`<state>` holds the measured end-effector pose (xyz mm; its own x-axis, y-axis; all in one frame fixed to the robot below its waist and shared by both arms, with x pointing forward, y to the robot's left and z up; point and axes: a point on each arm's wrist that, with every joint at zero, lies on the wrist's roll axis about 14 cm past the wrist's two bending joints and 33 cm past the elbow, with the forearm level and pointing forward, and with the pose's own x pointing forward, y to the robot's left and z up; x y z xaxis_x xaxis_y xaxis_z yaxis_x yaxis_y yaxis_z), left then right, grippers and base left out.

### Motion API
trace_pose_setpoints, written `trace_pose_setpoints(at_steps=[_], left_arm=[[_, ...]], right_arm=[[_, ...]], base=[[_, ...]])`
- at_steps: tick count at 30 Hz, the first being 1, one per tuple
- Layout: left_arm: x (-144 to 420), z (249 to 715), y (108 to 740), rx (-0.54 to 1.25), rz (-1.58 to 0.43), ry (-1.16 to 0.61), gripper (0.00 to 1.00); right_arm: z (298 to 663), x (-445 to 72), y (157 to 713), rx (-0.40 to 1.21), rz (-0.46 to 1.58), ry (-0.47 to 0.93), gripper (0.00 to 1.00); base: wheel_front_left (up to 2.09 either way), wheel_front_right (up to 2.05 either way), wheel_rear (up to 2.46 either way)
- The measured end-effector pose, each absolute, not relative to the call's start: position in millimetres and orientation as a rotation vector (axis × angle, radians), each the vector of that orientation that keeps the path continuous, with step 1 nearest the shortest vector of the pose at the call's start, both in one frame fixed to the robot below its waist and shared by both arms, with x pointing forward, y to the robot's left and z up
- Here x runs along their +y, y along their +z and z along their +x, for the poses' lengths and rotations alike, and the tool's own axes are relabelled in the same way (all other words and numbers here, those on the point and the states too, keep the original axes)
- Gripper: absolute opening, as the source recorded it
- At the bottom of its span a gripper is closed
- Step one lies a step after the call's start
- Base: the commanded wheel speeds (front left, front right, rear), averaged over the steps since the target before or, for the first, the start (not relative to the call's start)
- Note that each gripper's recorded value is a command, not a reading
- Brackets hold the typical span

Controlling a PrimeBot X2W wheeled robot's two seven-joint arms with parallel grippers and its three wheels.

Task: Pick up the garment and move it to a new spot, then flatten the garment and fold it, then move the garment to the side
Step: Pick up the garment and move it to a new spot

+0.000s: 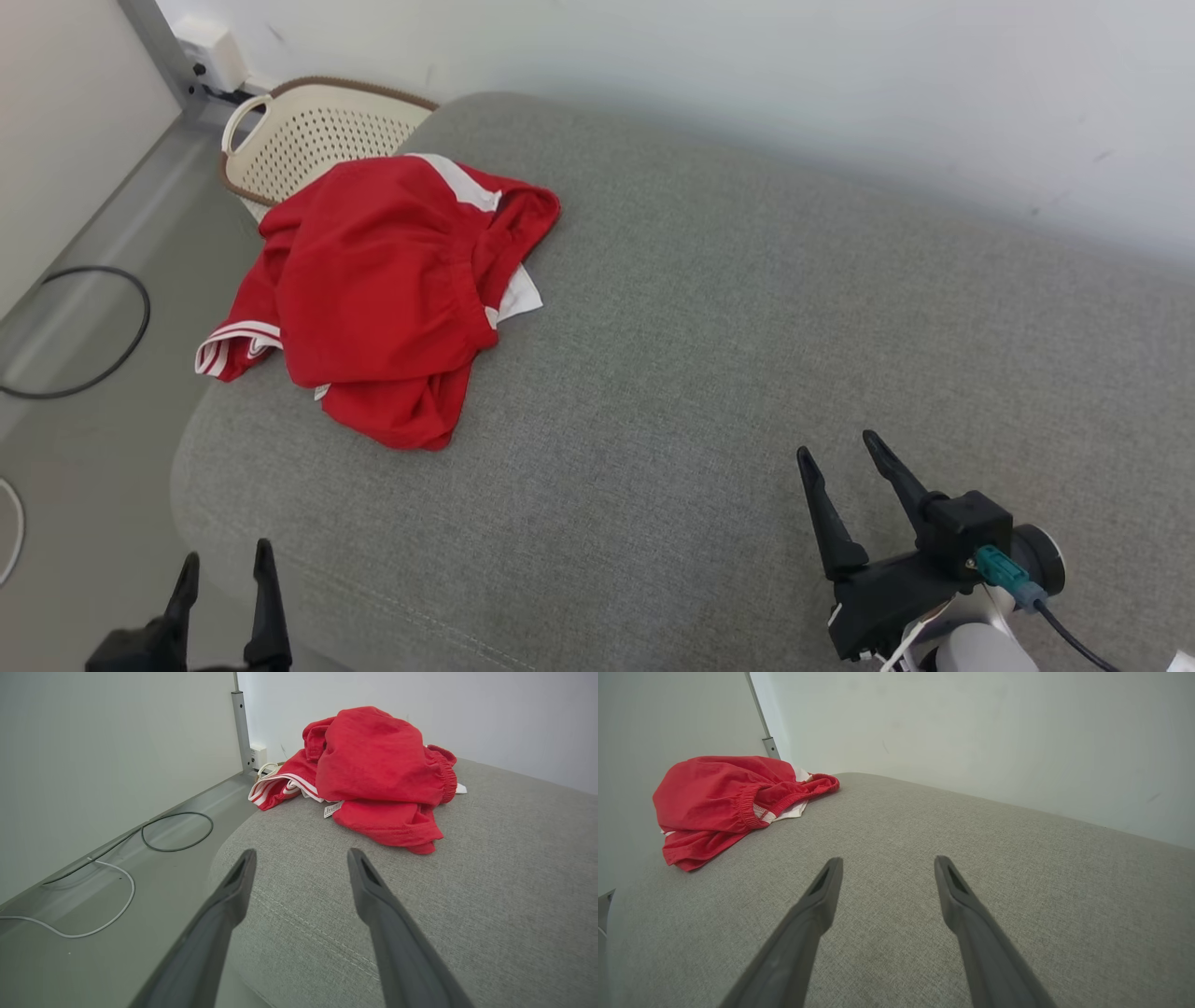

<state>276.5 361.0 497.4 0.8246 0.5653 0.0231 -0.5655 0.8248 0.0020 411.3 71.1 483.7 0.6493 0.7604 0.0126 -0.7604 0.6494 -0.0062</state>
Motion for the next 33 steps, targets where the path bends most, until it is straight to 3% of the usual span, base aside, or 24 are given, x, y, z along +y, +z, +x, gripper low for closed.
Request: trace_pose_setpoints(at_steps=[8, 20, 33], left_arm=[[364.9, 322.6, 509.6, -0.06, -0.043, 0.53, 1.0], [381.4, 403.3, 528.8, -0.068, 0.039, 0.465, 1.0], [392.1, 455.7, 480.4, 0.102, 0.065, 0.456, 1.0]], right_arm=[[428.6, 56.2, 466.4, 0.011, -0.023, 0.848, 1.0], [457.6, 21.4, 452.8, 0.007, -0.044, 0.779, 1.0], [475.2, -9.9, 420.8, 0.069, -0.023, 0.694, 1.0]], base=[[0.0, 0.0, 0.0], [0.0, 0.0, 0.0], [0.0, 0.0, 0.0]])
